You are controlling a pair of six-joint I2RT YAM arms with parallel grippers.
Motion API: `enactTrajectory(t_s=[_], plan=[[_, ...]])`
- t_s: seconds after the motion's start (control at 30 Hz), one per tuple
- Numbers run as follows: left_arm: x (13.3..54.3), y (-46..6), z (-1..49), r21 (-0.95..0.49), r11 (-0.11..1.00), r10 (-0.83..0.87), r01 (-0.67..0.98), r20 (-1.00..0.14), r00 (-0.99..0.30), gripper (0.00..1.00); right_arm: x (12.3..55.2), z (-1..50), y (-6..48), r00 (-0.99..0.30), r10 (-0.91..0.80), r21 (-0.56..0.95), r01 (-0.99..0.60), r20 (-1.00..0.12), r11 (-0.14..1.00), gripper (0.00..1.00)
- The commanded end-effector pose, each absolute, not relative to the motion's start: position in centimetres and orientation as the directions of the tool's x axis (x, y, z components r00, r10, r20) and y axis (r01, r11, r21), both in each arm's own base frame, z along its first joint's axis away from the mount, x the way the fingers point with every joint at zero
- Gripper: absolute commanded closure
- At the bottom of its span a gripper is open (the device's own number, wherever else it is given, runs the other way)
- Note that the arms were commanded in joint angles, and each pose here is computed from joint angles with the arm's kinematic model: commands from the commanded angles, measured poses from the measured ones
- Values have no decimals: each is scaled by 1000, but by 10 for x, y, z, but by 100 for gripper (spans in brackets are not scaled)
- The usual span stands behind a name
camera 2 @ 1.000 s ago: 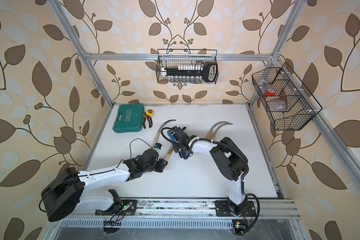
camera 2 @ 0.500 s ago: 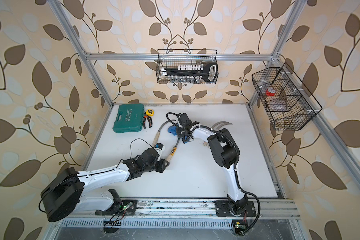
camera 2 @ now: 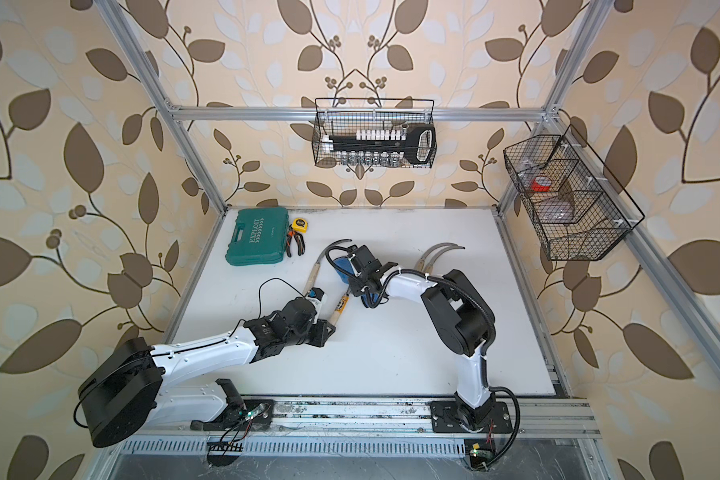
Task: Wipe small sickles with rags
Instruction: Wipe the small sickle, then adjust the small sickle.
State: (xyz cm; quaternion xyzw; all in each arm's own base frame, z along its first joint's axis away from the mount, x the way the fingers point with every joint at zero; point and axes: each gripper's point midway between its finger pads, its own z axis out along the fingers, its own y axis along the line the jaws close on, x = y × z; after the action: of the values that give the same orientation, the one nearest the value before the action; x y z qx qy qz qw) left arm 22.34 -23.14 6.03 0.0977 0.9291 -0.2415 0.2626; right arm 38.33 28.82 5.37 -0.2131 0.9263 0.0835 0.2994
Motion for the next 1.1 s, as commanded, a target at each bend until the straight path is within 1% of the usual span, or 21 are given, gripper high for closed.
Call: enactTrajectory(t_s=[0.0,0.1,0.2,0.37,0.47,0.57,0.8,0.97,1.07], plan=[[241,-252,89,-439,823,24,361,-607,-795,100,359,93,309,-677,-325,88,-499,-660,862,100],[243,-255,87,-449,819,21,356,-597,-802,100,352,118,295,-656,-276,88,-465,-702,881,100],[246,-255,87,-455,818,14,351,-596,-803,100,354,143,269,-635,-202,67,-373,-746,925,100],[252,-253,94,-483,807,-12,340,-590,-808,100,346,177,221,-602,-48,137,-258,-797,956,100],[256,-250,104,-503,796,-35,335,-591,-806,100,336,187,196,-579,21,176,-213,-815,961,100],[261,-246,121,-528,781,-69,333,-603,-795,100,321,181,184,-579,59,207,-193,-813,959,100],[267,-255,179,-572,721,-115,391,-655,-747,100,295,138,194,-643,116,336,-231,-757,913,100],[261,-268,190,-628,646,-117,435,-644,-756,100,296,139,221,-643,121,379,-278,-756,883,100],[259,-269,188,-639,633,-122,437,-640,-759,100,301,146,242,-645,124,410,-315,-754,856,100]])
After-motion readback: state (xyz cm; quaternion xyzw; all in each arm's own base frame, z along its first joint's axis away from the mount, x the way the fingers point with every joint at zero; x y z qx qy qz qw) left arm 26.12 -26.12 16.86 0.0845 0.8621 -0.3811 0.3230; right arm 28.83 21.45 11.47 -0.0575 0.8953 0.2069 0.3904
